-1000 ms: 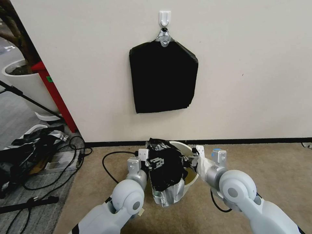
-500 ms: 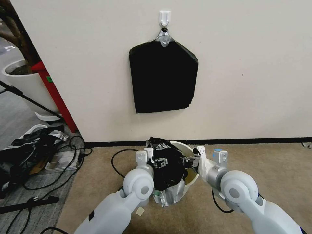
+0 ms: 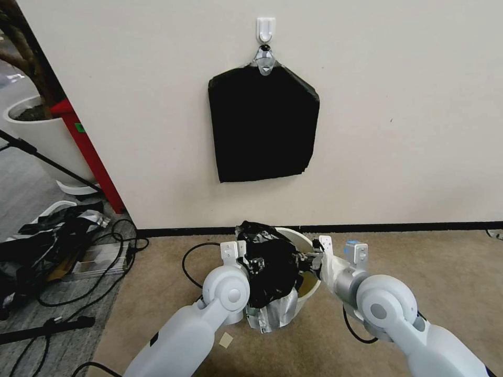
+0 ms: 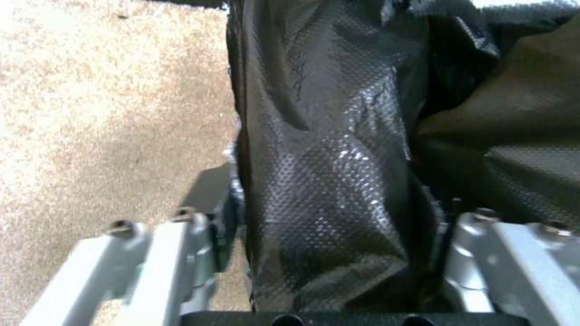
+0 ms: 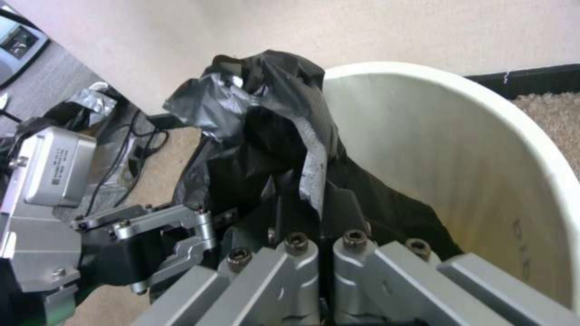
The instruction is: Place a trash bag onto the trash bin.
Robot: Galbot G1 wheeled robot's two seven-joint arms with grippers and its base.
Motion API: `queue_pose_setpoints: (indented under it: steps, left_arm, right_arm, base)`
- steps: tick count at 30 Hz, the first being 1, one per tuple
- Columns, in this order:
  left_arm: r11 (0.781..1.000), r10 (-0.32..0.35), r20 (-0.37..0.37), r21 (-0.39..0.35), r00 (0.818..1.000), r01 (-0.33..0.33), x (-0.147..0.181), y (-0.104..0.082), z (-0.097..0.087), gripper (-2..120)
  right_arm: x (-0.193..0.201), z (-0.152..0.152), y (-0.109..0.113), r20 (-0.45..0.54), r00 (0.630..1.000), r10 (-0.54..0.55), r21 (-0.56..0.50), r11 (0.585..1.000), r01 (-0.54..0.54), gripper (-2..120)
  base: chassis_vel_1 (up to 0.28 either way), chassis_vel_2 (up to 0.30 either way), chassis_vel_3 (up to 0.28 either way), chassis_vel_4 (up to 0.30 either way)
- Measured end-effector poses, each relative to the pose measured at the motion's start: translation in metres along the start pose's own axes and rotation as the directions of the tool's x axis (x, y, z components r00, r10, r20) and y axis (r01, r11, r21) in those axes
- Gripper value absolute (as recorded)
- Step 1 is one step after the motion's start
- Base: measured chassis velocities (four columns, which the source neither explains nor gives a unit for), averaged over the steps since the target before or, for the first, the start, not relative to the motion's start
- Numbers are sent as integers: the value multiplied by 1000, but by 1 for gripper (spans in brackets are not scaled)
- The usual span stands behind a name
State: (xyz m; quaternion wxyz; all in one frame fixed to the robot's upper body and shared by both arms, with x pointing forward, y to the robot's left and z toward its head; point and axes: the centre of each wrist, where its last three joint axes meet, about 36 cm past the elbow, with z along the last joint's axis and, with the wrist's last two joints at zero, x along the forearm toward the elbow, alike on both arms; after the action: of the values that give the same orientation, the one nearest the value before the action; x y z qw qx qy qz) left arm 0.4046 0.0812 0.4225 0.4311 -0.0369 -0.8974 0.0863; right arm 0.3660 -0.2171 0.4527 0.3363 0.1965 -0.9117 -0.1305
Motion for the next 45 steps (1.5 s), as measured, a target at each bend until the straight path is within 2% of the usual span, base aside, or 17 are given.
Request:
queue_pose_setpoints:
  steps: [1, 2, 4, 7, 9, 11, 18, 19, 26, 31, 34, 35, 37, 38, 41, 43, 45]
  left_arm:
    - [1000, -3, -6, 2, 1000, 3, -2, 0, -1, 51]
    - [1000, -3, -8, 3, 1000, 3, -3, 0, -2, 46]
    - [1000, -3, -9, 4, 1000, 3, -3, 0, -2, 42]
    - [1000, -7, -19, 7, 1000, 7, -6, -1, -1, 27]
    - [1000, -8, -21, 8, 1000, 8, -6, -1, 0, 24]
    - [1000, -17, -26, 11, 1000, 17, -6, -2, 1, 15]
    - [999, -49, -38, 9, 998, 50, -11, -2, 2, 11]
    - [998, -64, -52, 20, 997, 65, -15, 0, 2, 7]
    - [997, -54, -46, 59, 997, 56, -16, 11, 8, 3]
    - [999, 0, 6, 46, 1000, 0, -11, 23, 19, 3]
    - [999, 46, 74, 12, 996, -47, -2, 34, 30, 3]
    - [999, 46, 74, 12, 996, -47, -2, 34, 30, 3]
    - [996, 94, 137, -2, 986, -94, 8, 39, 35, 3]
    - [996, 94, 137, -2, 986, -94, 8, 39, 35, 3]
    - [988, 155, 224, -21, 962, -154, 25, 44, 38, 3]
    - [986, 165, 239, -29, 957, -163, 28, 46, 39, 3]
    - [977, 212, 279, -56, 937, -205, 40, 55, 44, 3]
  right_arm:
    - [0, 0, 0, 0, 1000, 0, 0, 1000, 0, 0]
    - [0, 0, -1, -1, 1000, 1, 0, 1000, -1, 0]
    - [-1, 0, -1, -1, 1000, 3, -1, 1000, -3, 0]
    - [-2, 1, -2, -3, 1000, 5, -2, 1000, -5, 0]
    - [-2, 1, -3, -3, 1000, 5, -3, 1000, -5, 0]
    - [-2, 2, -3, -3, 1000, 6, -4, 1000, -7, 0]
    - [-3, 2, -3, -2, 1000, 9, -3, 1000, -9, 0]
    - [-5, 4, -3, -1, 1000, 12, -2, 1000, -12, 0]
    - [-5, 10, -3, 13, 1000, 12, 15, 1000, -12, 0]
    - [-2, 13, 3, 87, 996, -13, 110, 994, 3, 0]
    - [4, 8, 10, 161, 985, -59, 198, 980, 27, 0]
    - [4, 8, 10, 161, 985, -59, 198, 980, 27, 0]
    - [6, 2, 13, 214, 974, -74, 265, 964, 15, 0]
    - [6, 2, 13, 214, 974, -74, 265, 964, 15, 0]
    - [8, -10, 12, 268, 960, -75, 320, 947, -16, 0]
    - [8, -14, 10, 281, 957, -73, 333, 943, -25, 0]
    - [9, -28, 1, 318, 946, -53, 370, 926, -72, 0]
  base:
    - [0, 0, 0, 0]
    - [0, 0, 0, 0]
    - [0, 0, 0, 0]
    - [0, 0, 0, 0]
    - [0, 0, 0, 0]
    - [0, 0, 0, 0]
    - [0, 0, 0, 0]
    - [0, 0, 0, 0]
    - [0, 0, 0, 0]
    - [0, 0, 0, 0]
    - [0, 0, 0, 0]
    - [0, 0, 0, 0]
    - [0, 0, 0, 0]
    - [0, 0, 0, 0]
    - [0, 0, 0, 0]
    - [0, 0, 0, 0]
    - [0, 0, 0, 0]
